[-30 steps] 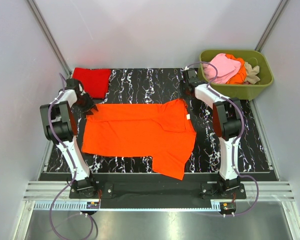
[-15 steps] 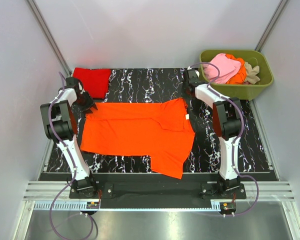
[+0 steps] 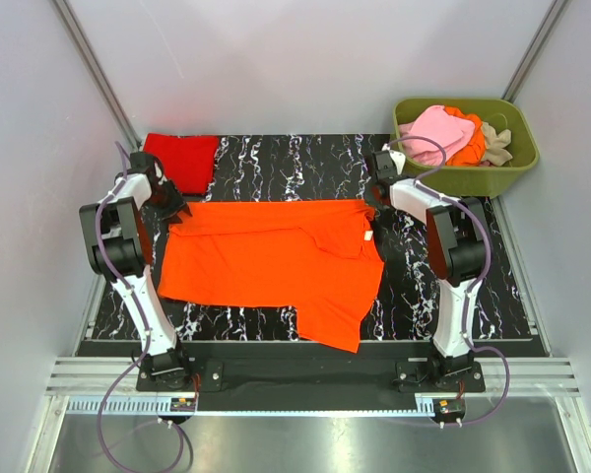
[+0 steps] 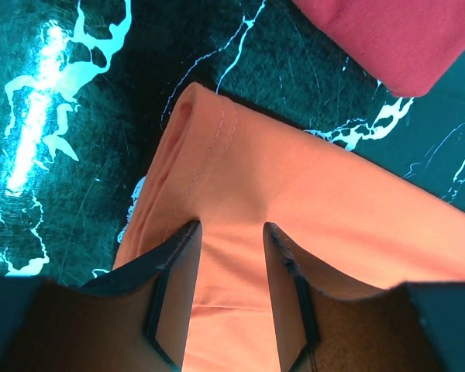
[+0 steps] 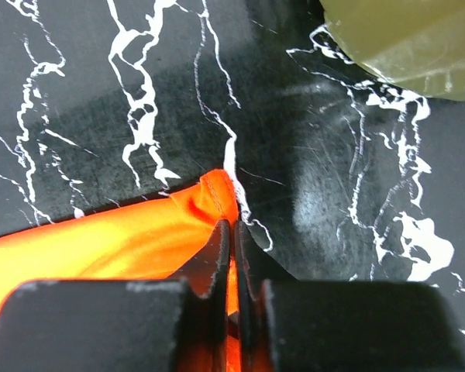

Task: Fold and stack the t-shirts
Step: Fold the tshirt

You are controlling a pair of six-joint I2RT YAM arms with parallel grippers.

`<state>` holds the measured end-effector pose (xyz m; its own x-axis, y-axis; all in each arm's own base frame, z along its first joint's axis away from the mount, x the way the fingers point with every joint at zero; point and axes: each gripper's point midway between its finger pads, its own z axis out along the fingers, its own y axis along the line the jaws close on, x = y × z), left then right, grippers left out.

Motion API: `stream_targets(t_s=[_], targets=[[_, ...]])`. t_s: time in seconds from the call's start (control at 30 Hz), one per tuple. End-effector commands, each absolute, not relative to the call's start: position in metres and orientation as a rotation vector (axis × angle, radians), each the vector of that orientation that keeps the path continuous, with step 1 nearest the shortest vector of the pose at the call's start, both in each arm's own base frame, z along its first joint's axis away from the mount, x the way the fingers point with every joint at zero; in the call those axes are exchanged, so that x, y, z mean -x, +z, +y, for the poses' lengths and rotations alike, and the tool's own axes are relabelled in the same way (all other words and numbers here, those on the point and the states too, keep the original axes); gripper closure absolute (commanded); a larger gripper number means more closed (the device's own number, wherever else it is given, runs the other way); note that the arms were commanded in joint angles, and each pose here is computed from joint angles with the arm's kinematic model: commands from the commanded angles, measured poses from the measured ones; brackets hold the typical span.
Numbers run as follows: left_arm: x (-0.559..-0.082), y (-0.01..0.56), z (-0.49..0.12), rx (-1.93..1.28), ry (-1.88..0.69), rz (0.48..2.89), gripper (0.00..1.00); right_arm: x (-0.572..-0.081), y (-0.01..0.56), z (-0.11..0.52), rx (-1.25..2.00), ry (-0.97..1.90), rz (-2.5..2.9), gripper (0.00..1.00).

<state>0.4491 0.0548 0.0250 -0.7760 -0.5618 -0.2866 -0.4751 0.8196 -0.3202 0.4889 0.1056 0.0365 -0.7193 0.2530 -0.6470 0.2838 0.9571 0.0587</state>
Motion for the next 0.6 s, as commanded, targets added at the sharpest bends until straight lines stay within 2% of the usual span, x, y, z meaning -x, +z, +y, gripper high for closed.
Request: stream_targets(t_s=[0.0,0.1,0.2,0.37,0.43,0.53,0.57], targets=[[-0.457,0.021,0.065,0.79,-0.295,2.624,0.55,-0.51,0.073,0.106,-0.402,0.006,2.27,0.92],[-0.471,0.039,0.051,0.736,-0.419,2.587,0.54,-0.518,0.086,0.115,-0.338,0.052,2.261,0.8],[-0.479,0.063,0.046,0.702,-0.452,2.542,0.51,-0.517,0.114,0.124,-0.292,0.122,2.247,0.73],[-0.483,0.114,0.039,0.639,-0.47,2.45,0.46,-0.48,0.145,0.142,-0.306,0.266,2.267,0.7],[-0.476,0.126,0.038,0.633,-0.45,2.433,0.46,-0.462,0.138,0.149,-0.311,0.297,2.298,0.69],[-0.461,0.134,0.014,0.575,-0.473,2.446,0.46,-0.437,0.134,0.162,-0.346,0.369,2.339,0.67],[-0.458,0.135,-0.011,0.491,-0.487,2.469,0.46,-0.43,0.137,0.165,-0.386,0.407,2.34,0.66]])
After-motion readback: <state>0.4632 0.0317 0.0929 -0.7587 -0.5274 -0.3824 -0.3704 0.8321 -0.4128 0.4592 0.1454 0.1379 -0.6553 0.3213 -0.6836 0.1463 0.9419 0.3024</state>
